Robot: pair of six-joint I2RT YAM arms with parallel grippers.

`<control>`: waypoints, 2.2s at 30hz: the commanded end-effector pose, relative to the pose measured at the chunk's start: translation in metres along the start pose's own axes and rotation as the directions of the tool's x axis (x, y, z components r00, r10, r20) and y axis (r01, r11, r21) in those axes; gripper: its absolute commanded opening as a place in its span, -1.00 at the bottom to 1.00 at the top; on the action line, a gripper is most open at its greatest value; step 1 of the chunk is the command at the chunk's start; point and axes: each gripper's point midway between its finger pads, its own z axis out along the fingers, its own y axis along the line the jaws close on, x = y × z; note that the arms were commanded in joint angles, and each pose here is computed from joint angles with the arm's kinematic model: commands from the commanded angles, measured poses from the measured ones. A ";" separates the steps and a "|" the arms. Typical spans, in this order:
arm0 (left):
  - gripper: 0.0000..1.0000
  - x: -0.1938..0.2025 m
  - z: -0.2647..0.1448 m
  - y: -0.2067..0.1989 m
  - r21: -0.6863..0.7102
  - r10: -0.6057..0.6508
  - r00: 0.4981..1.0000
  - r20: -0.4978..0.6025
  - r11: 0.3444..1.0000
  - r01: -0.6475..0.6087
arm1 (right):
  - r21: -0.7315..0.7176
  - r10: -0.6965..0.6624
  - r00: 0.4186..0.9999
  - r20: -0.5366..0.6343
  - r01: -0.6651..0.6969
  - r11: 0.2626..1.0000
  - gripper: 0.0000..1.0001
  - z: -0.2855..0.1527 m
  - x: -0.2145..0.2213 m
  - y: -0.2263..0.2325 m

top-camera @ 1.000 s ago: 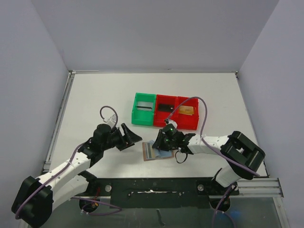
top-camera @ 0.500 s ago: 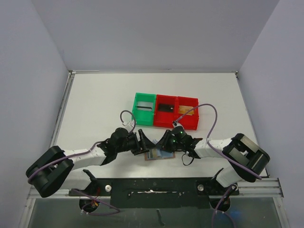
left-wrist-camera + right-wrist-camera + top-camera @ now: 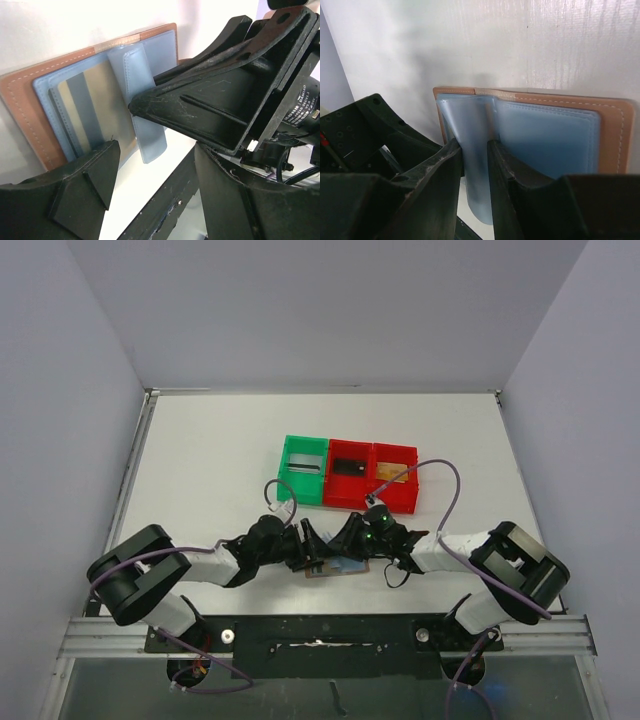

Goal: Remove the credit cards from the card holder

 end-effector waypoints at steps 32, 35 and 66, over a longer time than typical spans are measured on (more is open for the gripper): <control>-0.07 0.000 -0.009 -0.010 0.107 0.039 0.997 0.071 0.993 -0.046 | -0.069 0.034 0.999 0.002 -0.034 0.997 -0.41 -0.010 -0.008 0.002; -0.07 -0.001 -0.004 -0.014 0.112 0.053 0.997 0.064 0.992 -0.060 | -0.077 0.034 0.999 0.003 -0.033 0.996 -0.41 -0.011 -0.008 0.004; -0.23 0.018 0.017 -0.032 0.224 0.239 0.968 -0.082 0.951 -0.215 | -0.101 -0.059 0.998 -0.031 0.055 0.993 -0.34 -0.020 -0.004 0.006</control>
